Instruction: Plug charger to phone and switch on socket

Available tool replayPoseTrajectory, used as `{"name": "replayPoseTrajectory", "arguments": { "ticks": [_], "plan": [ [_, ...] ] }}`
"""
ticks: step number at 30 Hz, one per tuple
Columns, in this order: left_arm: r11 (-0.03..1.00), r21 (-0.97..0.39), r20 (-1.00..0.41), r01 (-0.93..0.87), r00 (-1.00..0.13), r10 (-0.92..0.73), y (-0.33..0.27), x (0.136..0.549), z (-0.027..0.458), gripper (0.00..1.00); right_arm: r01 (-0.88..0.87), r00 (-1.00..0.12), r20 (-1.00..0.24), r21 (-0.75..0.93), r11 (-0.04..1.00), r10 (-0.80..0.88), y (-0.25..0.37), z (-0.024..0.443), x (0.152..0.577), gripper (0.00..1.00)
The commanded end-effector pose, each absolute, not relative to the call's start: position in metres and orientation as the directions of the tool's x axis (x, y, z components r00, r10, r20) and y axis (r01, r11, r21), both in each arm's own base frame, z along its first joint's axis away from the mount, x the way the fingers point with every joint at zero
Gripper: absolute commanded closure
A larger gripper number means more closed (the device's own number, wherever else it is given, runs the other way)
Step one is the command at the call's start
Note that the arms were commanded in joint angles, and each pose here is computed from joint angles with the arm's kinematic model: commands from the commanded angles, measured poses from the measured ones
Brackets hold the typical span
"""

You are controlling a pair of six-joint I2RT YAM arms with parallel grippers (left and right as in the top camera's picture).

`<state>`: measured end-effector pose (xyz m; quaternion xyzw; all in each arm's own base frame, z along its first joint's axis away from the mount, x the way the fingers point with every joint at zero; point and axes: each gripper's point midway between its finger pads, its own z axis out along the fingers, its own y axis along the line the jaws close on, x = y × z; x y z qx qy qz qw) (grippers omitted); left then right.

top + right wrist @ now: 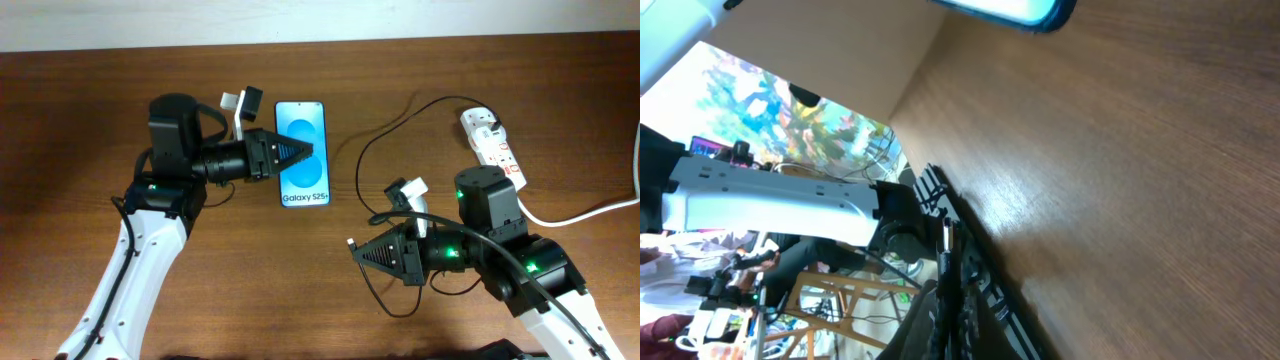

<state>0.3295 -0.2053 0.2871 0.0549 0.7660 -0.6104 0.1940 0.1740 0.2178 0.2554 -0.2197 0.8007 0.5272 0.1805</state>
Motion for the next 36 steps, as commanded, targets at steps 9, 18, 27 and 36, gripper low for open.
{"name": "replayPoseTrajectory", "arguments": {
  "ticks": [9, 18, 27, 36],
  "plan": [
    [0.200, -0.880, -0.473, 0.431, -0.836, -0.279, -0.213, 0.352, 0.341, 1.00, -0.540, -0.840, -0.522, 0.832, 0.129, -0.147, 0.249, 0.270, 0.217, 0.96],
    [0.181, -0.856, -0.517, 0.484, -0.810, -0.277, -0.213, 0.351, 0.352, 1.00, -0.552, -0.824, -0.540, 0.833, 0.026, -0.171, 0.254, 0.280, 0.218, 0.96],
    [0.178, -0.859, -0.512, 0.481, -0.814, -0.274, -0.214, 0.350, 0.352, 1.00, -0.488, -0.872, -0.488, 0.861, 0.143, -0.034, 0.257, 0.285, 0.253, 0.96],
    [0.172, -0.859, -0.512, 0.483, -0.817, -0.266, -0.214, 0.348, 0.352, 1.00, -0.375, -0.927, -0.371, 0.921, 0.108, -0.051, 0.265, 0.273, 0.263, 0.96]
  ]
}}
